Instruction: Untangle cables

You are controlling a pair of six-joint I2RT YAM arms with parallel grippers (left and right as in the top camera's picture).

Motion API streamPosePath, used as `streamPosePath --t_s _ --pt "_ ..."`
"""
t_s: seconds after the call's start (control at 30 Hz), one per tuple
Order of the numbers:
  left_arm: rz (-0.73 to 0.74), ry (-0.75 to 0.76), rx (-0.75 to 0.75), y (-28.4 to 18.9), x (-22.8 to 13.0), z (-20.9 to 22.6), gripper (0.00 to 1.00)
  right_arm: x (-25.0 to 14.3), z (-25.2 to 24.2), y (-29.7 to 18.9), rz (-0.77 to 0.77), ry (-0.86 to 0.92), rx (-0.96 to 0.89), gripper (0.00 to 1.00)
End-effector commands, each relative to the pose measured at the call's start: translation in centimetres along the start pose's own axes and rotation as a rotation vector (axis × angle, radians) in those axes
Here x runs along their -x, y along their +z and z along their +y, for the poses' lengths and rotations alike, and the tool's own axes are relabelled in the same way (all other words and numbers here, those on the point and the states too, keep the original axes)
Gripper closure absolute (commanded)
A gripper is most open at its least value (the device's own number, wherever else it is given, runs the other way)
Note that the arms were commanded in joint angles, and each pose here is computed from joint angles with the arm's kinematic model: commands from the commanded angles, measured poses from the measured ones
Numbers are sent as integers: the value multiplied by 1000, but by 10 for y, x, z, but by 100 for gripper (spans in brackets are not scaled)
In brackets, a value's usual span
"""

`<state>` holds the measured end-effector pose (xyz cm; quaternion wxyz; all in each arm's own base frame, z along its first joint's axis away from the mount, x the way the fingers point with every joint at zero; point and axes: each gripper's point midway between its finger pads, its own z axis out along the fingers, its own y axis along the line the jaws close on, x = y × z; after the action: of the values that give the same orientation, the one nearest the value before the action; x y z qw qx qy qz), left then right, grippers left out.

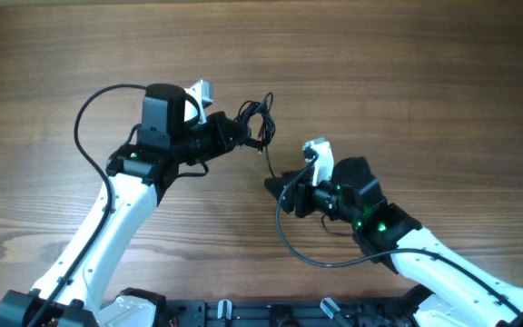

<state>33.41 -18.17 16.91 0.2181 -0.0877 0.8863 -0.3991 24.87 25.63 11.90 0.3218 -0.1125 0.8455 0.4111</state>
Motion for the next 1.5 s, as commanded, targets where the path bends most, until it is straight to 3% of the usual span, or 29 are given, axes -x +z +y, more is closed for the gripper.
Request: streamPosePath --t_s 0.0,0.07,0.1,0.17,0.23,0.33,0.5,0.63,0.7,0.87,1.0,1.1,1.2,1.33,1.43,1.47 --pt "0 -25 -39 -5 2 -10 96 -4 -7 6 2 -31 -48 67" --pt "1 -34 -39 -5 2 -10 96 -6 -16 11 2 -3 -79 74" --pt "1 -33 -39 -5 2 -10 96 -3 -14 11 -11 -2 -72 86" --pt "1 -33 -39 -5 2 -10 96 3 -10 11 -35 6 -56 96" --pt "0 -15 -39 -5 2 -10 96 10 -4 11 -59 12 -27 95" --pt "10 214 -29 -5 -2 -8 96 27 11 0 -104 76 42 95" --pt "76 419 -102 -6 -18 -15 96 46 19 -17 -146 138 100 95" --pt "114 435 -182 -8 -27 -27 96 39 10 -14 -121 157 73 95" --pt "158 524 -269 -9 -43 -42 96 37 7 -11 -110 170 65 95" --pt "233 687 -318 -1 -77 -56 96 41 7 -12 -128 282 72 95" --pt "262 686 -304 0 -84 -52 96 50 -18 -13 -210 446 -38 95" --pt "289 677 -374 -5 -92 -61 96 58 -20 -15 -256 462 -46 95" --pt "315 665 -434 -10 -98 -69 96 59 -20 -14 -259 462 -45 86" --pt "255 549 -346 -12 -70 -50 96 64 -9 -18 -266 443 4 53" --pt "145 330 -261 -28 -23 -18 96 75 5 -31 -302 417 50 21" --pt "120 280 -245 -33 -13 -11 96 80 10 -36 -320 409 64 17"
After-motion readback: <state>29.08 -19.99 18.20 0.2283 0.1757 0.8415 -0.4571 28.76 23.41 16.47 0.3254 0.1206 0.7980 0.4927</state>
